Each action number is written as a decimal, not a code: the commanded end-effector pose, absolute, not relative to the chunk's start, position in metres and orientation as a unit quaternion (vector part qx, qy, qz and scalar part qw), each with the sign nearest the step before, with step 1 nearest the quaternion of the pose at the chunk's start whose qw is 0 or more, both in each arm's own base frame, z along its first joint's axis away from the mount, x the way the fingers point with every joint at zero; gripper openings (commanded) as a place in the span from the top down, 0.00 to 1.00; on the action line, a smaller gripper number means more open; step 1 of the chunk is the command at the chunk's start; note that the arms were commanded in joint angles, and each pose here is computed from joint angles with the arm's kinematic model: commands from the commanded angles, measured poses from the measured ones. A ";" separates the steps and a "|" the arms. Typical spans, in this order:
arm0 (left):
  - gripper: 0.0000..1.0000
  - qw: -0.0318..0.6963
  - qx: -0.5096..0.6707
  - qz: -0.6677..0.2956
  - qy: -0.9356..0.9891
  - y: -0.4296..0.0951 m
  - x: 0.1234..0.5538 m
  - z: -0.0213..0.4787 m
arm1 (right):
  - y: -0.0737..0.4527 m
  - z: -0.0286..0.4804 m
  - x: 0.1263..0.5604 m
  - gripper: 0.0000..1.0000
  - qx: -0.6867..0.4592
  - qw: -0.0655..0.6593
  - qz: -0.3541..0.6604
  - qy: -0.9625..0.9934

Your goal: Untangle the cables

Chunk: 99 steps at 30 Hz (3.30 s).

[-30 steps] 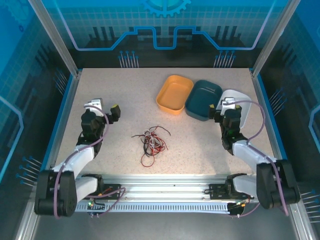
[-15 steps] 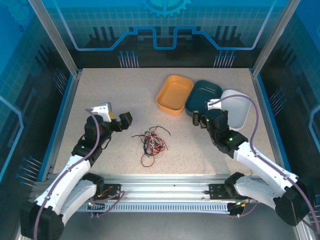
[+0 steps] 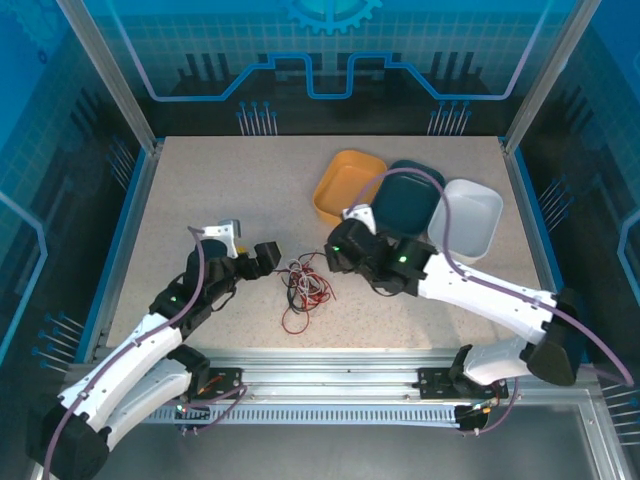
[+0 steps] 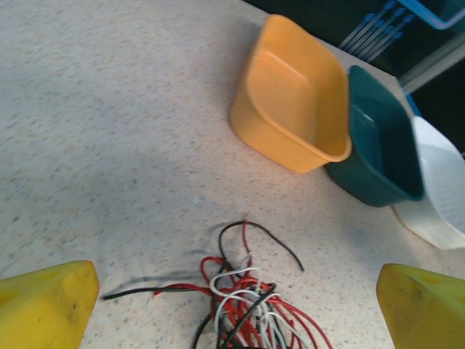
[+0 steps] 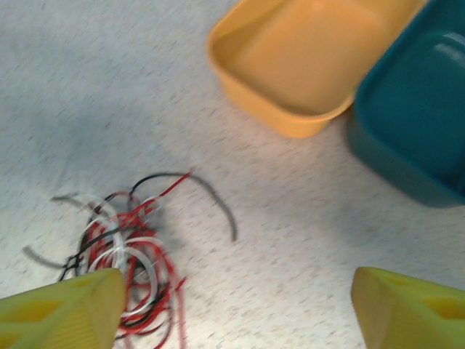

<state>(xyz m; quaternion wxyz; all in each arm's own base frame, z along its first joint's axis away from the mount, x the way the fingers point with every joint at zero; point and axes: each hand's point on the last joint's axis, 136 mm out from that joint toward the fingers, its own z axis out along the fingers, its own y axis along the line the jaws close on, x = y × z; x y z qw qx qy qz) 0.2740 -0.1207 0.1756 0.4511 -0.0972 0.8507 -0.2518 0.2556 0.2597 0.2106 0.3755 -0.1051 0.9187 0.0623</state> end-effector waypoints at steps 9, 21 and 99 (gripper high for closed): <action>0.01 0.393 -0.213 -0.187 0.875 -0.083 0.251 0.119 | 0.327 0.168 0.213 0.41 -0.144 0.249 0.148 0.946; 0.01 0.336 -0.217 -0.248 0.883 -0.102 0.231 0.088 | 0.379 0.130 0.198 0.49 -0.189 0.186 0.193 0.945; 0.11 0.327 -0.065 -0.423 0.842 -0.206 0.283 0.138 | 0.323 0.320 0.275 1.00 -0.196 0.420 0.261 0.847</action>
